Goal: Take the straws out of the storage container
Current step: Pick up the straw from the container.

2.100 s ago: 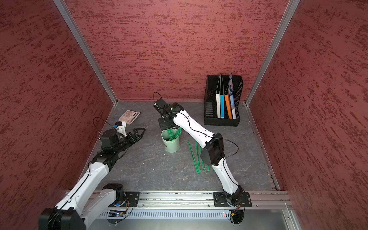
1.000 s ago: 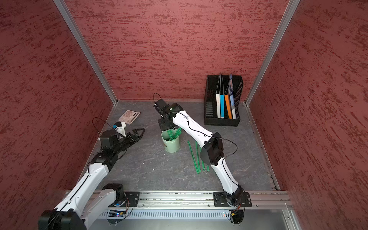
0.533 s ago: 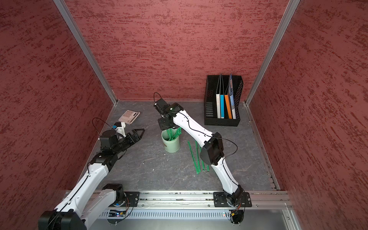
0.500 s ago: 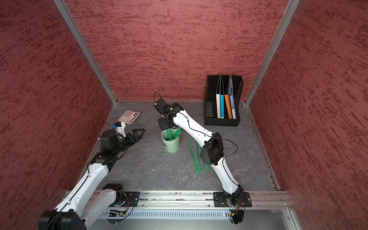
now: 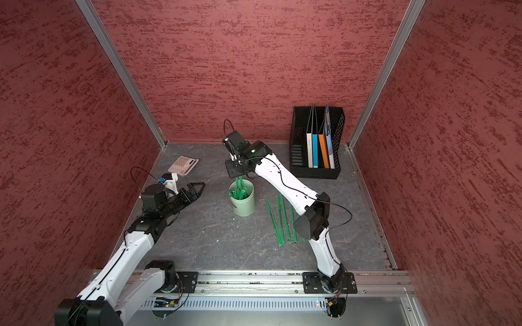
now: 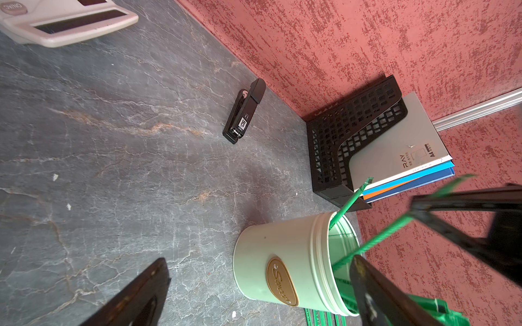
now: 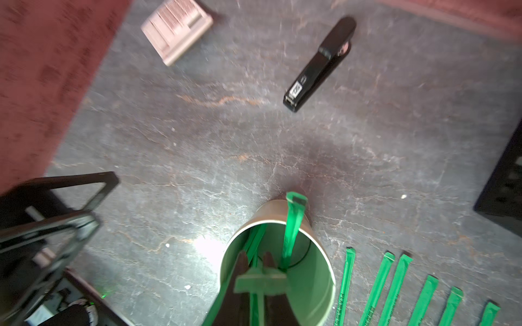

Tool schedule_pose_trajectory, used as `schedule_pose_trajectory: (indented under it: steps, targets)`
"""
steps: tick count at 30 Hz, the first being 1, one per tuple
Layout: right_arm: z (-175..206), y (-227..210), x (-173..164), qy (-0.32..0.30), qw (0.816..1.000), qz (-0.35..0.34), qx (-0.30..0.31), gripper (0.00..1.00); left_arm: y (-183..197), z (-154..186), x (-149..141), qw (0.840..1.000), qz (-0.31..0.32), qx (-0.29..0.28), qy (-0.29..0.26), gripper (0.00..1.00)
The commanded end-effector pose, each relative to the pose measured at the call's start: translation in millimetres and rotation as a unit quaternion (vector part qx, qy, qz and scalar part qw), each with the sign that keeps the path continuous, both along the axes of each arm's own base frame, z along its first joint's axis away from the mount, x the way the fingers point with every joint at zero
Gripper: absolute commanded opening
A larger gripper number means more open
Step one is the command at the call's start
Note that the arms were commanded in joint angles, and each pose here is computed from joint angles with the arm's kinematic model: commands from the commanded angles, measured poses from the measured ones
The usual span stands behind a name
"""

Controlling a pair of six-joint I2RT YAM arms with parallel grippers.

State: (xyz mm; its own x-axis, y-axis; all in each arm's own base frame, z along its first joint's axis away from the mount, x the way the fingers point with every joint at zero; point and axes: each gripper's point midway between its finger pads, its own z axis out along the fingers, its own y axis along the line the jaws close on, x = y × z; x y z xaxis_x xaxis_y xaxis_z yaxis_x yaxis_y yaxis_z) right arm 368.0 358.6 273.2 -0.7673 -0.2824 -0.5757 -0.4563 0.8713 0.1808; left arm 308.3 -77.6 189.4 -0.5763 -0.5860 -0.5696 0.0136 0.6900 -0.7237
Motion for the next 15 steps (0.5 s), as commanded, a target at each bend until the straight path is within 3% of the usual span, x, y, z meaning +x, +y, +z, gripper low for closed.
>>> schedule_pose_trajectory:
  steps: [1,15]
  targets:
    - [17,-7,-4,-0.023,1.000,-0.001,0.002,0.08,1,9,-1,1.000,0.000,-0.004,-0.019,1.00]
    - [63,-44,-14,-0.089,0.996,-0.022,-0.020,0.08,1,14,0,1.000,0.001,-0.006,-0.023,1.00]
